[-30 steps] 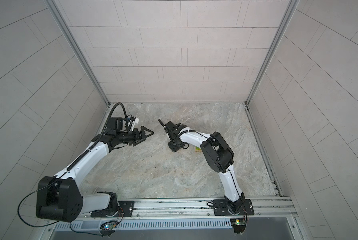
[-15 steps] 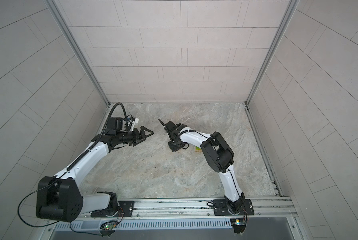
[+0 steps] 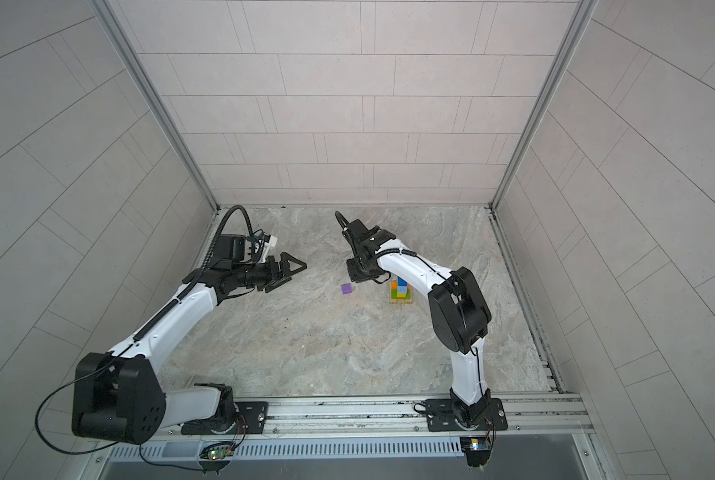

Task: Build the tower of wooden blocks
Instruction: 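Lift the red cube with the right gripper and carry it over the tower, then lower the red cube onto the blue cube with the right gripper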

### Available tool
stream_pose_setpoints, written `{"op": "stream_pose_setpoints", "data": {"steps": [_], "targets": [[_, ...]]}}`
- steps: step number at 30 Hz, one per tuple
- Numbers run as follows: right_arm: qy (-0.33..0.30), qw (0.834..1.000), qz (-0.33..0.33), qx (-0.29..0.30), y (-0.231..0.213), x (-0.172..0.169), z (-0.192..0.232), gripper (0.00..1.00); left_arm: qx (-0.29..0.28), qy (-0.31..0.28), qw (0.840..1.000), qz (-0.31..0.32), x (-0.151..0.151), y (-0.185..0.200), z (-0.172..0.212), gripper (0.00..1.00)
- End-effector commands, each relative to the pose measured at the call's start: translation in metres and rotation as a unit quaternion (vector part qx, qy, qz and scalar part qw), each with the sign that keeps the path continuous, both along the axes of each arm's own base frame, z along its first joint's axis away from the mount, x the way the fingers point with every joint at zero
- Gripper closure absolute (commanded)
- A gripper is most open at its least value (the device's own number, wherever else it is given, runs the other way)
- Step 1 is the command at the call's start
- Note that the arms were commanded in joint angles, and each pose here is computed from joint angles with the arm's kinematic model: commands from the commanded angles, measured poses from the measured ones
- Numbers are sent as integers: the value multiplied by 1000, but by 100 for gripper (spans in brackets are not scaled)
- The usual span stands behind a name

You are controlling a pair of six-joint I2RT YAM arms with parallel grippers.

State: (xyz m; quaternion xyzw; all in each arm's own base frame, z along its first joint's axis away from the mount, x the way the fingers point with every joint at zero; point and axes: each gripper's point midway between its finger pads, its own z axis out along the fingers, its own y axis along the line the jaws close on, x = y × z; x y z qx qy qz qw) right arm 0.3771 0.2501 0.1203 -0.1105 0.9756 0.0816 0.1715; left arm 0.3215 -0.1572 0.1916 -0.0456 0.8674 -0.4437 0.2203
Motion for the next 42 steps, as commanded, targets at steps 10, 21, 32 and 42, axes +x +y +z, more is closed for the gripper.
{"op": "stream_pose_setpoints", "data": {"steps": [10,21,32,42], "targets": [[-19,994,-104,-9,-52,-7,58,74,-5,-15,1000,-3,-1,0,8,0],[-29,990,-139,-19,-87,-19,66,74,-8,-17,1000,-3,-2,-1,10,0],[-25,987,-153,-46,-112,-27,60,74,-7,-18,1000,-2,-2,0,10,0],[-17,984,-157,-85,-127,-28,46,74,-7,-13,1000,-3,-1,0,7,0]]}}
